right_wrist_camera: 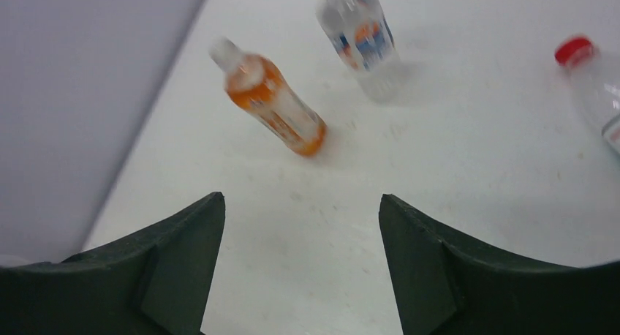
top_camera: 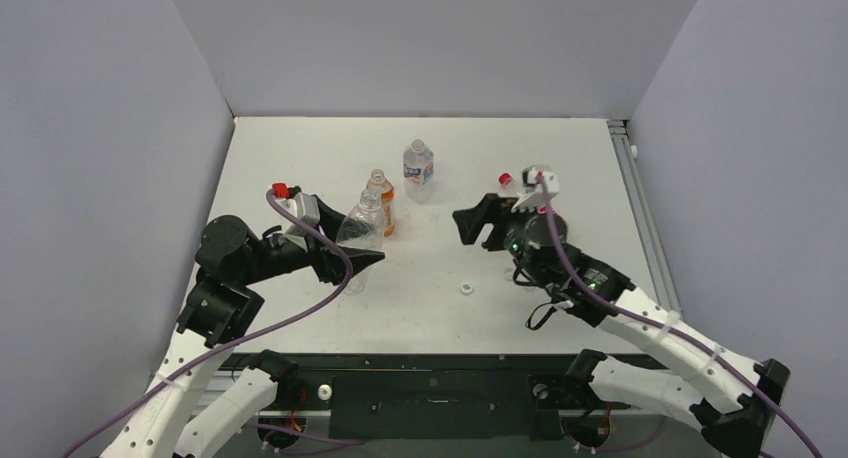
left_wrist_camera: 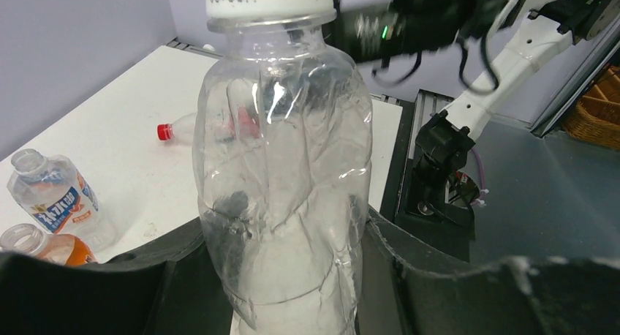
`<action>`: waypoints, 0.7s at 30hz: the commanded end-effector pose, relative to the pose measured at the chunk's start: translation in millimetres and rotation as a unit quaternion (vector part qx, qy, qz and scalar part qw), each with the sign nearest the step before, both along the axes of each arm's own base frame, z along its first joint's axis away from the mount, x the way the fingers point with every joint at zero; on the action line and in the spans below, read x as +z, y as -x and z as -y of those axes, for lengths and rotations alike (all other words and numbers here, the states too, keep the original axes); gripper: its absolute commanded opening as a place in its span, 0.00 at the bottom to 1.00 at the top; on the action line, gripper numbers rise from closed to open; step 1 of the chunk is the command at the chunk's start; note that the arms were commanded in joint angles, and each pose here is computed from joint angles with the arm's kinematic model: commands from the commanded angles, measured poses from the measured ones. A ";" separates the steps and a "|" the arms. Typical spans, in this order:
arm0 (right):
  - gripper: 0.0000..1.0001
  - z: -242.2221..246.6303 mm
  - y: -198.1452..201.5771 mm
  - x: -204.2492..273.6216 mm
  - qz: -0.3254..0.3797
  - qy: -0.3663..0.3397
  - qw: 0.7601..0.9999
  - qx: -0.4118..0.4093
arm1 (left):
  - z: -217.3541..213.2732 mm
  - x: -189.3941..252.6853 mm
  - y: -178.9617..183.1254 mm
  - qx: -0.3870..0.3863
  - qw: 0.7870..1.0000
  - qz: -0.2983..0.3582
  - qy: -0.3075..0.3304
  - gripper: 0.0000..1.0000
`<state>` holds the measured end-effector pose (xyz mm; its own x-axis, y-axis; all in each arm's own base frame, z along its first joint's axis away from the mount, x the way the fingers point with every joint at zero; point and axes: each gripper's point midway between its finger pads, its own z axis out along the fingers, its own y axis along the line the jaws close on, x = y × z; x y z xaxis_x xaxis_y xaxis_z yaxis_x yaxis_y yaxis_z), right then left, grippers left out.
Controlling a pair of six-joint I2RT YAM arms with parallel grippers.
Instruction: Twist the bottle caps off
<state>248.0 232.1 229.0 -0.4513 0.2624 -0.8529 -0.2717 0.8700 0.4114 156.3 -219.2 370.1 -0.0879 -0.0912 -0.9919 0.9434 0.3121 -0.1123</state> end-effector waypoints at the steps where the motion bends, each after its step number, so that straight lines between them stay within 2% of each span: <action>1: 0.73 -13.2 14.7 124.2 0.085 -0.090 0.987 0.099 | 4.0 1.9 1.9 -0.017 1.000 0.012 0.007 0.31; 3: 0.77 -32.1 33.0 189.7 0.128 -0.139 0.967 0.170 | 5.4 -0.7 2.4 -0.023 1.000 0.009 0.005 0.31; 9: 0.79 -87.5 70.8 251.5 0.164 -0.180 0.926 0.290 | 7.5 -7.3 4.3 -0.035 0.999 0.002 -0.001 0.31; 13: 0.80 -118.8 83.9 252.7 0.157 -0.171 0.915 0.331 | 8.5 -8.7 5.4 -0.041 0.999 0.001 -0.003 0.31; 18: 0.80 -135.6 84.0 240.4 0.143 -0.156 0.915 0.343 | 8.7 -6.8 8.7 -0.049 0.999 0.009 -0.006 0.31; 21: 0.72 -141.4 86.4 235.2 0.138 -0.152 0.914 0.350 | 8.8 -6.8 10.3 -0.053 0.999 0.010 -0.006 0.31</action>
